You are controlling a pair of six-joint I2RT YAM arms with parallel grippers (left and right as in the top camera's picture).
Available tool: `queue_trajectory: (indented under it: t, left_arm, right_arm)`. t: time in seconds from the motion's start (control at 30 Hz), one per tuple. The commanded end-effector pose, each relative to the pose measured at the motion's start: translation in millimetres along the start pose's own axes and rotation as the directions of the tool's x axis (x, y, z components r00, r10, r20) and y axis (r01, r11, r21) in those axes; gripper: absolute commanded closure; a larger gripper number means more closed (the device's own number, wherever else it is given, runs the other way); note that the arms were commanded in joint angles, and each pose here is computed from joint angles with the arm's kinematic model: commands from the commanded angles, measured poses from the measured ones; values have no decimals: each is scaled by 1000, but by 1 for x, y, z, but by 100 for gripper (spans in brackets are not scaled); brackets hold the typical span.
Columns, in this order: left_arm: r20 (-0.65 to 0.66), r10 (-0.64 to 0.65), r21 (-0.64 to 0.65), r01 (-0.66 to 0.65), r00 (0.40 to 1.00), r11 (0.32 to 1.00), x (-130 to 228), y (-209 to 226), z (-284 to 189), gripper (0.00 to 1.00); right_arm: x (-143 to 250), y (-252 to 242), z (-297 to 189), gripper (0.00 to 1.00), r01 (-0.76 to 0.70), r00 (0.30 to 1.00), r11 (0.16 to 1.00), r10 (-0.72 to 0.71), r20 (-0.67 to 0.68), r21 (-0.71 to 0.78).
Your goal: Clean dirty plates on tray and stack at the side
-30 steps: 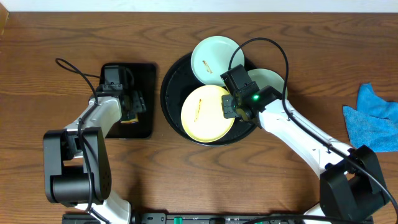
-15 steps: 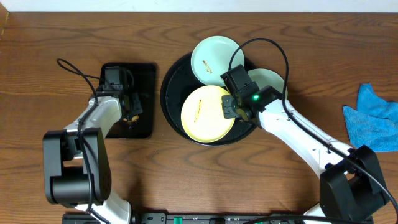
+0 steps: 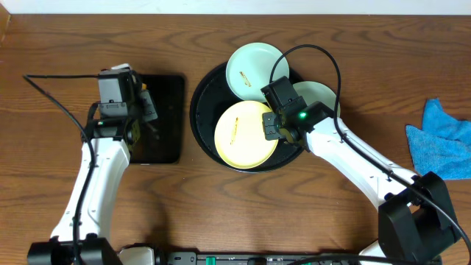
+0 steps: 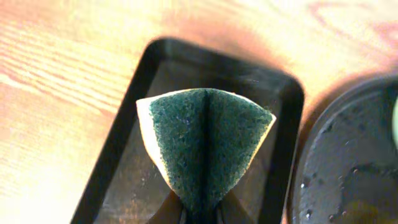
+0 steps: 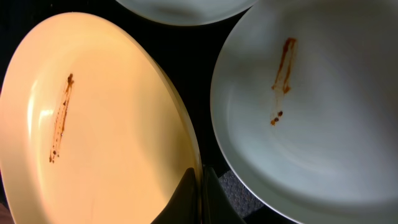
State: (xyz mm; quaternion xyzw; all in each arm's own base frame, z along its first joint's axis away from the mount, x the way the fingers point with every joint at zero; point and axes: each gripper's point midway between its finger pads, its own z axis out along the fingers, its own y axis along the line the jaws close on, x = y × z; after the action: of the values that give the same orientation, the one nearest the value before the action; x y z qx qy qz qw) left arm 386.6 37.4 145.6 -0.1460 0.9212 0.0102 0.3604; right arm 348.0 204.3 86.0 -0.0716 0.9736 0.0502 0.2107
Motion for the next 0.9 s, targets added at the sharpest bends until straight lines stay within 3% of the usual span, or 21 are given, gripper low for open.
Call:
queue_trajectory:
  t: [0.0, 0.87]
  left_arm:
    - [50, 6, -1, -6, 999, 1000, -18, 0, -4, 92]
    - [71, 3, 8, -4, 997, 1000, -21, -3, 2, 92]
  right_arm:
    - [-4, 1, -2, 99, 16, 1000, 1000, -16, 15, 9]
    - [-6, 6, -2, 99, 58, 998, 998, -57, 22, -20]
